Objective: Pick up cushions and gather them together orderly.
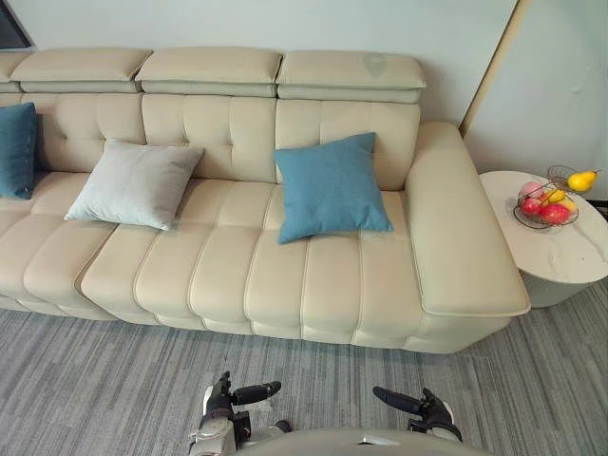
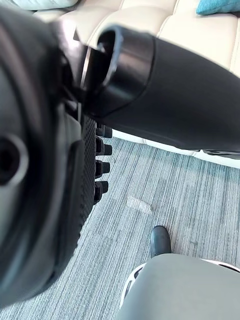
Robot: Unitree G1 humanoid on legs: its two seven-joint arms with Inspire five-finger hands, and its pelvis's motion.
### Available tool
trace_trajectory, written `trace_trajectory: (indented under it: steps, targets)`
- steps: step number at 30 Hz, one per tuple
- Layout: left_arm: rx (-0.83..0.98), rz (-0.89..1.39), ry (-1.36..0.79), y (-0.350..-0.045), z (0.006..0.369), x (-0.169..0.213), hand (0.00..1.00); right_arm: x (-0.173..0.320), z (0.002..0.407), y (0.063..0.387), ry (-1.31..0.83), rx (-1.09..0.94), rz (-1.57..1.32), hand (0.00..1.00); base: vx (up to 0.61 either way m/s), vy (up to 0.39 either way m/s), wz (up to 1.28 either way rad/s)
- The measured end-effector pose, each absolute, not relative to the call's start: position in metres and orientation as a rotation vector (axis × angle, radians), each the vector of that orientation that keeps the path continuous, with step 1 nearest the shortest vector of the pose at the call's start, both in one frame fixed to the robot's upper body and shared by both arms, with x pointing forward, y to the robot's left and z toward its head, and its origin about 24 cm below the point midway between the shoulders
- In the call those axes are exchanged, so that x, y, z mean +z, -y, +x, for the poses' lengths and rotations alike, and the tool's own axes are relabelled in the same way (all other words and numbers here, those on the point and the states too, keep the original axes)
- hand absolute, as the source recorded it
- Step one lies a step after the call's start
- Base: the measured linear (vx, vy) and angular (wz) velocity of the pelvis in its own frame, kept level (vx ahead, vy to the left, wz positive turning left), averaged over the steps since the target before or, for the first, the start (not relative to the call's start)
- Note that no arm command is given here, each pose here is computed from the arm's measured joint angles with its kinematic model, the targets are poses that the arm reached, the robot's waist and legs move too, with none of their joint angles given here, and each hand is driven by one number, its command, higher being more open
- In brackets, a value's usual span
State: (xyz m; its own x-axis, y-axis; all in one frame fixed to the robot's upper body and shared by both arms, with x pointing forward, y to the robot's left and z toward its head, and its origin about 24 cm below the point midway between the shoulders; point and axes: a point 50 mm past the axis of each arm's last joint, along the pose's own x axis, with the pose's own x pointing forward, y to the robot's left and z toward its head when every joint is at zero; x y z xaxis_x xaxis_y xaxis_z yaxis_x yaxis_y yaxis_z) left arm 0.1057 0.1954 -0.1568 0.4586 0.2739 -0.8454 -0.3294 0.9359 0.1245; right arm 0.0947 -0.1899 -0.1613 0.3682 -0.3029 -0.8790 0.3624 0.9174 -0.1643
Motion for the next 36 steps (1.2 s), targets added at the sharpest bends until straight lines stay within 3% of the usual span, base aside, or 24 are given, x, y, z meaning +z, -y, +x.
trace_trajectory:
  steps: [13,23,36]
  targets:
    - [0.396,-0.057,-1.025,-0.203,0.111,-0.155,1.00,-0.155,0.114,0.185,-1.059,-0.349,0.002,1.00,-0.01,0.010,-1.09]
    - [0.288,-0.015,-1.067,-0.190,0.107,-0.159,1.00,-0.155,0.108,0.214,-1.085,-0.414,-0.049,1.00,0.04,-0.124,-1.01]
    - [0.364,-0.107,-0.989,-0.188,0.120,-0.153,1.00,-0.155,0.106,0.215,-1.088,-0.426,-0.066,1.00,0.12,-0.008,-1.09]
